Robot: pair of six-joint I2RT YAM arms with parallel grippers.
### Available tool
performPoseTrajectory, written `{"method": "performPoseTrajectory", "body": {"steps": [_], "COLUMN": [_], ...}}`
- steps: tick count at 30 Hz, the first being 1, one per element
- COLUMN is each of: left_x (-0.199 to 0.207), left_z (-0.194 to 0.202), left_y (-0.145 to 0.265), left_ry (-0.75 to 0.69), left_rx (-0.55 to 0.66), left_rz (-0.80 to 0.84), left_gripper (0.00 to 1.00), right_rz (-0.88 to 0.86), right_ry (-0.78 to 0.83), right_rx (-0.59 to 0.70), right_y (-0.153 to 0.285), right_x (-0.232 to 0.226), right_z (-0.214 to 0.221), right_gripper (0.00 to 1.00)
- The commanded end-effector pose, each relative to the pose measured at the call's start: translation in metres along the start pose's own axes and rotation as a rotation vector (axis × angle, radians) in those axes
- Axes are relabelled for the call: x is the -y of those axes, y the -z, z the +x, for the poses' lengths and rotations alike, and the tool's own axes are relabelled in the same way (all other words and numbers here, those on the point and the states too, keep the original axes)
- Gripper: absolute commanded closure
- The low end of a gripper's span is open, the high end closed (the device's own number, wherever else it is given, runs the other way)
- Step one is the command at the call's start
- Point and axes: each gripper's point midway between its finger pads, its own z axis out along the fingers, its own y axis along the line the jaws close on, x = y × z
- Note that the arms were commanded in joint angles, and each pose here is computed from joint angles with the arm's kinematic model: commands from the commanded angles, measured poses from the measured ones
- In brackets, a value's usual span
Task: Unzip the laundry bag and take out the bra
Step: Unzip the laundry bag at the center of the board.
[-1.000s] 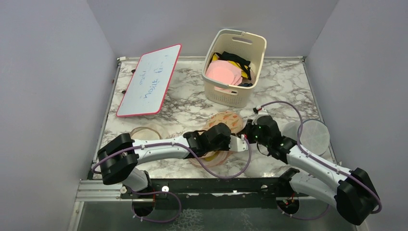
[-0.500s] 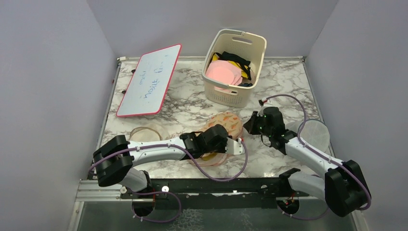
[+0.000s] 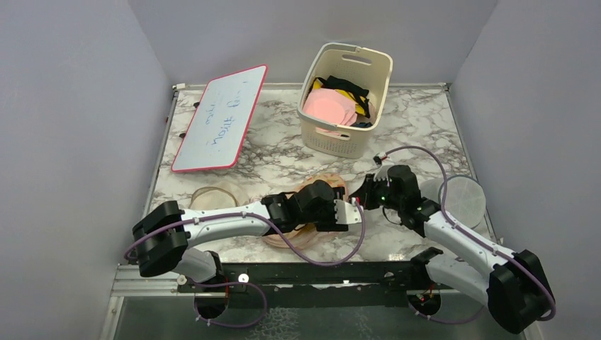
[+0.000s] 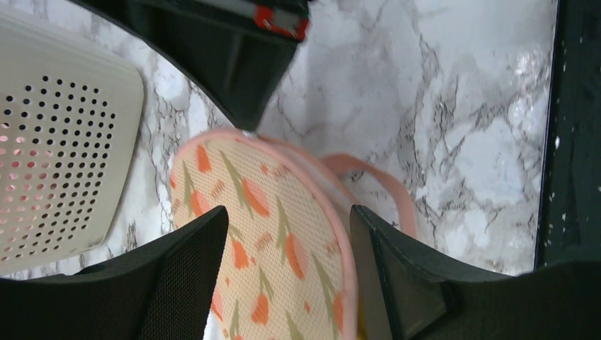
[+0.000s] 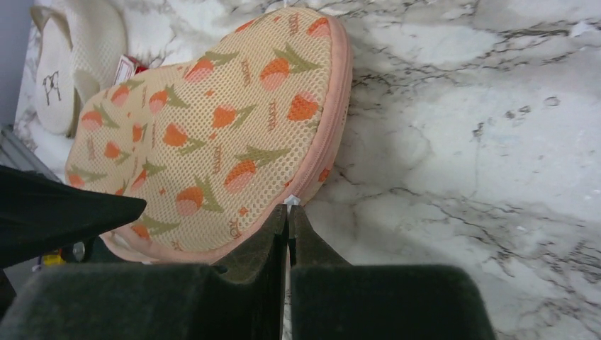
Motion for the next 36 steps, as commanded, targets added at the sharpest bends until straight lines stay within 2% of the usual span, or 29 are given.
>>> {"method": "performPoseTrajectory", "body": {"steps": [1,6,10,13,16,21,30,36], "left_x": [-0.014,-0.009,-0.015,-0.014,-0.015,-0.017,-0.009,0.004], "left_z": [-0.021,-0.012,-0.001,0.005,0.007,0.004,-0.009,-0.013], "left_y": [-0.004,-0.020,-0.029,-0.034,-0.035,-0.027,-0.003,-0.002], "left_ry": [0.083,0.087,0.078,0.075,0.067,0.040,-0.032,-0.051], "left_rx": [0.081,0.040,-0.039,-0.060,-0.071,-0.063,0.018,0.038], "left_rz": [-0.063,-0.047,-0.069,-0.066,-0.071,-0.075,-0.044,0.011], "left_gripper": [0.42,0.42,0.55,0.60,0.71,1.00,1.00,1.00], "right_rz": [-0.074,-0.088,-0.077,-0.075,-0.076,-0.057,0.105,0.127], "right_ry": [-0.014,-0.019,-0.015,-0.005,-0.002,-0.001,-0.010,0.001], "right_rx": [-0.035,-0.046,-0.035,-0.039,-0.039,-0.042,0.036,0.075], "right_y": [-0.001,0.000,0.004,0.007,0.009,0.008,0.001,-0.019], "right_x": [-0.025,-0.033,-0.033,-0.034,-0.033,-0.027,0.003,0.018], "right_z": [0.007,0.011,0.010,0.010,0.011,0.016,0.004,-0.018], "right_gripper": [0.99,0.99,0.99,0.99,0.99,0.99,0.99,0.99]}}
